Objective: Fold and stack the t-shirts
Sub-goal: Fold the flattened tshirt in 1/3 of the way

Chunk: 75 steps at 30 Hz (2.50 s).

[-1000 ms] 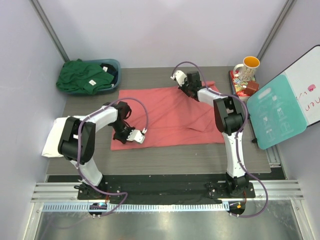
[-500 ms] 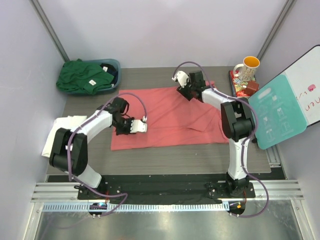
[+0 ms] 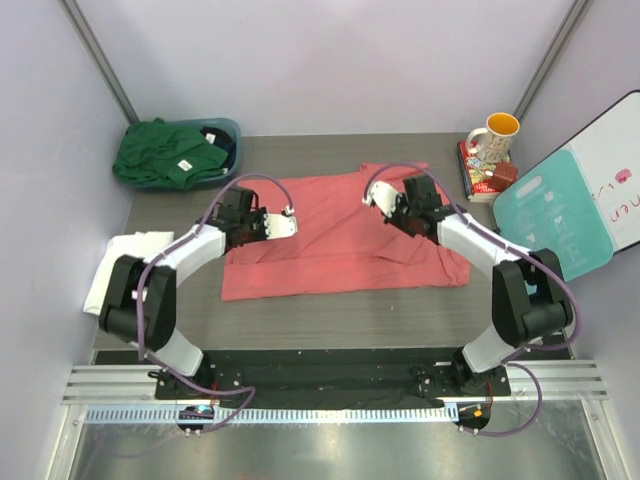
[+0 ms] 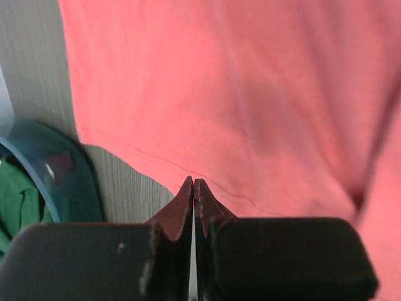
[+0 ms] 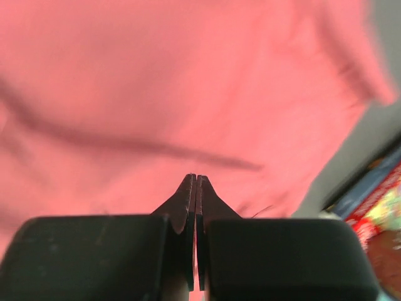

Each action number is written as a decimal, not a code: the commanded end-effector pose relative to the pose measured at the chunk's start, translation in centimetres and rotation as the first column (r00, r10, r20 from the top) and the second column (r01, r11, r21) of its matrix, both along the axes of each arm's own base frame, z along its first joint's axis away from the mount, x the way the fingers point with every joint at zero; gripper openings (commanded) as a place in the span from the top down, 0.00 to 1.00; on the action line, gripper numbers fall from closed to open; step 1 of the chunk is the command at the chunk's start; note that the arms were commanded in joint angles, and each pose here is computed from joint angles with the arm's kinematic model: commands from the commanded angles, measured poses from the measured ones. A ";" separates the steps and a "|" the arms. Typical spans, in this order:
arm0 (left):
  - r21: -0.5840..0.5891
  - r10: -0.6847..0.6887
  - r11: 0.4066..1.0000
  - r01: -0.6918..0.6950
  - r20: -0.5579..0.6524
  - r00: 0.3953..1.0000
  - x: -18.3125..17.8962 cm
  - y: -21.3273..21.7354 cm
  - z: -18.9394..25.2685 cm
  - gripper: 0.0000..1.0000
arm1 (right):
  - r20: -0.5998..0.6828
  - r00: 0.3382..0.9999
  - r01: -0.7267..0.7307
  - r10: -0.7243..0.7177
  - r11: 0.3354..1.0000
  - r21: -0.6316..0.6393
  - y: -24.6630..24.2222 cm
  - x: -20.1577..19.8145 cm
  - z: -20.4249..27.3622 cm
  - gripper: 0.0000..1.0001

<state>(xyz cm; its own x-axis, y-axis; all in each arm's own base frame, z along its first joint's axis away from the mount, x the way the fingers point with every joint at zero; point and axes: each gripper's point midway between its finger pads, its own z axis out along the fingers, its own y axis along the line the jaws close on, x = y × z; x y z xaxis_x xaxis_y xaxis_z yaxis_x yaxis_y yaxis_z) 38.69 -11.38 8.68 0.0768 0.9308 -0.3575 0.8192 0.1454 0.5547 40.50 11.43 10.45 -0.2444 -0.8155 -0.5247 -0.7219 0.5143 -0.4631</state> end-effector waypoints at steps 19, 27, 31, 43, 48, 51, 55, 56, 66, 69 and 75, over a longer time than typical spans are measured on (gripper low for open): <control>0.042 0.185 0.977 -0.207 0.304 0.934 16.8 3.5 1.1 1.00 | -0.293 0.946 -0.185 0.140 0.974 -0.130 -3.6 -12.0 -7.1 0.99; 0.054 0.171 0.981 -0.187 0.223 0.960 15.8 3.2 -2.1 1.00 | -0.308 0.941 -0.194 0.144 0.971 -0.141 -3.8 -12.1 -7.4 0.99; 0.077 0.180 0.977 -0.198 0.190 0.965 15.4 3.6 -3.4 1.00 | -0.314 0.938 -0.194 0.143 0.971 -0.137 -3.8 -12.3 -7.5 0.99; 0.165 0.195 0.963 -0.214 0.125 0.973 16.5 4.4 -7.1 1.00 | -0.366 0.918 -0.211 0.151 0.969 -0.130 -4.0 -14.0 -7.5 0.99; 0.213 0.239 0.940 -0.267 0.148 0.960 17.5 5.5 -7.7 1.00 | -0.391 0.908 -0.217 0.153 0.968 -0.126 -4.4 -15.5 -7.8 0.99; 0.246 0.258 0.923 -0.297 0.178 0.950 17.8 6.3 -7.6 1.00 | -0.396 0.905 -0.221 0.156 0.967 -0.126 -4.6 -16.2 -7.9 0.99; 0.265 0.250 0.918 -0.293 0.185 0.950 17.4 6.6 -7.5 1.00 | -0.390 0.907 -0.221 0.159 0.968 -0.120 -4.6 -16.6 -7.8 0.99; 0.273 0.250 0.916 -0.293 0.181 0.951 17.1 6.8 -7.7 1.00 | -0.389 0.908 -0.220 0.158 0.968 -0.121 -4.6 -16.6 -7.8 0.99; 0.137 0.296 0.930 -0.342 0.277 0.914 17.8 5.9 -2.5 1.00 | -0.348 0.924 -0.209 0.156 0.971 -0.120 -4.6 -16.2 -6.4 0.99; 0.048 0.272 0.954 -0.297 0.284 0.919 17.4 4.3 1.4 1.00 | -0.303 0.938 -0.206 0.167 0.973 -0.102 -4.1 -15.5 -5.0 0.99; 0.004 0.210 0.976 -0.219 0.266 0.941 16.1 2.3 4.3 0.95 | -0.270 0.949 -0.193 0.161 0.977 -0.095 -3.6 -14.0 -4.6 0.99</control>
